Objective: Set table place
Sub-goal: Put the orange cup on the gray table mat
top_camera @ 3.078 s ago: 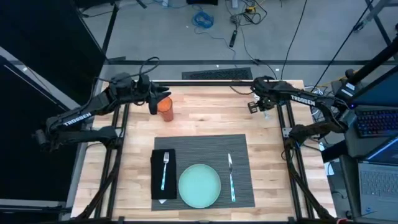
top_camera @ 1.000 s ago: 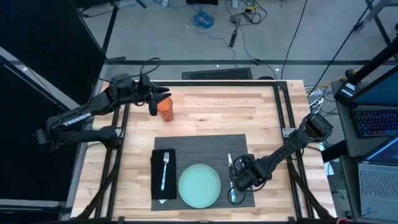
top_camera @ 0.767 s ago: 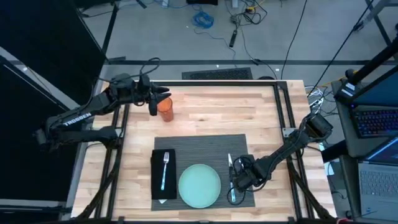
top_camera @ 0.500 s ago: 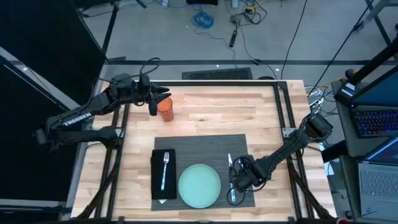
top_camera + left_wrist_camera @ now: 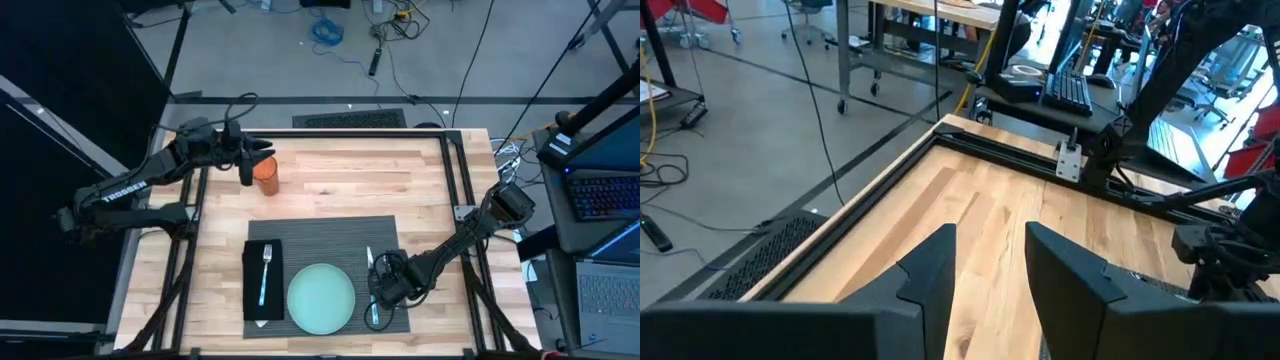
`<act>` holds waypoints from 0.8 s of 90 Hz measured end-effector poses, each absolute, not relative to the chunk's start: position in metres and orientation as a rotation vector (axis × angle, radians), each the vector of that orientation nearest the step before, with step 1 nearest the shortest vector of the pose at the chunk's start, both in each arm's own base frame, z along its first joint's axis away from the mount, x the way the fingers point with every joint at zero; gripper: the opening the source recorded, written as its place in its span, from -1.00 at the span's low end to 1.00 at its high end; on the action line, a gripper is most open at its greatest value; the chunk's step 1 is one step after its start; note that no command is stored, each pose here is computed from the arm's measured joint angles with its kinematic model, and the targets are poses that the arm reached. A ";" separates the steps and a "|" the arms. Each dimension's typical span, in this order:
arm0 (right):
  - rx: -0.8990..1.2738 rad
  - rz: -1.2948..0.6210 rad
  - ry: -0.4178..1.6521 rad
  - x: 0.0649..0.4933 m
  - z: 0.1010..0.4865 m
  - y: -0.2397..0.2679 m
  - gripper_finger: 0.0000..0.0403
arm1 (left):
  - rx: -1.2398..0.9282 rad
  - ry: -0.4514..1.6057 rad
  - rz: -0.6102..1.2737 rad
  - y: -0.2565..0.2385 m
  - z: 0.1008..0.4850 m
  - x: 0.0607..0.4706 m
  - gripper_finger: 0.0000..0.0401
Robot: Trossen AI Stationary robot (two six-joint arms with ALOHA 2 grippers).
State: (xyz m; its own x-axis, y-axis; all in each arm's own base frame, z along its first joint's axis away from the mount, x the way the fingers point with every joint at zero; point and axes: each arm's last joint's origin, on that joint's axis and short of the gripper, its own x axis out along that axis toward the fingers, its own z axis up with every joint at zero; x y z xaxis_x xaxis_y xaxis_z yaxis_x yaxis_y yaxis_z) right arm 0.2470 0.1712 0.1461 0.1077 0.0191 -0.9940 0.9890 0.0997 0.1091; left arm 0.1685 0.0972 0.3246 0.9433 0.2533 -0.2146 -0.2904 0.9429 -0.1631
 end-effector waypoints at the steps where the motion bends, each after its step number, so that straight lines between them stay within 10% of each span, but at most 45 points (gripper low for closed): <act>1: 1.194 -1.050 1.185 0.247 0.146 0.171 -0.42 | -0.195 0.193 0.279 0.097 0.325 0.168 -0.48; 72: 1.020 -0.788 0.925 0.268 0.211 0.098 -0.37 | -0.172 0.142 0.269 0.094 0.332 0.164 -0.48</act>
